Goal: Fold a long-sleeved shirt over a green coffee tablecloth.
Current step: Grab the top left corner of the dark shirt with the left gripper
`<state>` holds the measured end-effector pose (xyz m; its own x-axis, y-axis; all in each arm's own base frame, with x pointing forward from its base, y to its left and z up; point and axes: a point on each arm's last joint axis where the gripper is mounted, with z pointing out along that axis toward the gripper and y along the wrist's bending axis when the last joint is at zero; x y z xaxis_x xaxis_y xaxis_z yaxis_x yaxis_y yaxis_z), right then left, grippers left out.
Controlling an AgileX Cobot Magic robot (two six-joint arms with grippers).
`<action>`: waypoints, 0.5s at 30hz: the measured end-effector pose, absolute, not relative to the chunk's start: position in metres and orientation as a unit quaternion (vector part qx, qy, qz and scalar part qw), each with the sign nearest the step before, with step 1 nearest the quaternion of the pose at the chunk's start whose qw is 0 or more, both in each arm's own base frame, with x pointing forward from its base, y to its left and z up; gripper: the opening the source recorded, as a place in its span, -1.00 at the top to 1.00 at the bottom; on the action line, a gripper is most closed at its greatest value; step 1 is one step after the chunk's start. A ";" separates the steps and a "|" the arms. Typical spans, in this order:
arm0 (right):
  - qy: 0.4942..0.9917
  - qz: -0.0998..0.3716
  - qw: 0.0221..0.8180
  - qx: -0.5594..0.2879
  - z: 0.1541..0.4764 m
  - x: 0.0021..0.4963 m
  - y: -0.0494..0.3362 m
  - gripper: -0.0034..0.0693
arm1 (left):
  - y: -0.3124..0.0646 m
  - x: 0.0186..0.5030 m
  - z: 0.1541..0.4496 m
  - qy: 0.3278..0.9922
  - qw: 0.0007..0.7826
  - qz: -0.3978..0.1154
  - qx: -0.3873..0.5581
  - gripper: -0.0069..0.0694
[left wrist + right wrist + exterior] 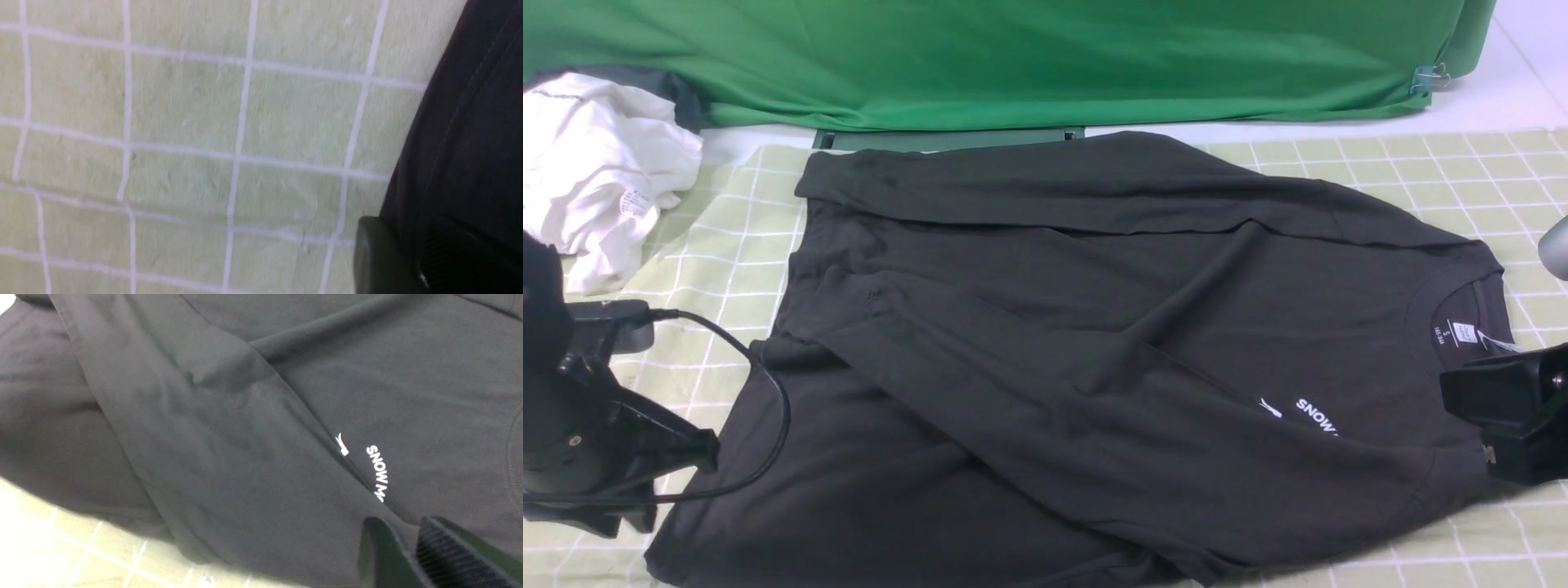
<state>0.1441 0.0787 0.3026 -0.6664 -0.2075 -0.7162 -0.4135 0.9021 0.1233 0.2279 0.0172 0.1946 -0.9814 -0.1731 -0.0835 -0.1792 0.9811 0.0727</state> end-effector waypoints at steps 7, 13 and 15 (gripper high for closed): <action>0.903 0.142 0.368 -0.170 0.302 0.144 0.079 0.51 | 0.015 0.222 0.168 0.995 0.052 0.024 -0.085 -0.51; 0.908 0.141 0.349 -0.184 0.308 0.144 0.081 0.51 | 0.010 0.224 0.154 0.996 0.022 -0.001 -0.086 -0.36; 0.911 0.136 0.336 -0.198 0.313 0.144 0.082 0.51 | 0.009 0.224 0.153 0.996 0.019 -0.005 -0.085 -0.19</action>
<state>0.1435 0.0815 0.3130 -0.6955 -0.2694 -0.6661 -0.4523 0.8845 0.1145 0.2244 0.0091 0.1530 -0.9849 -0.1687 -0.0378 -0.1683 0.9856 -0.0132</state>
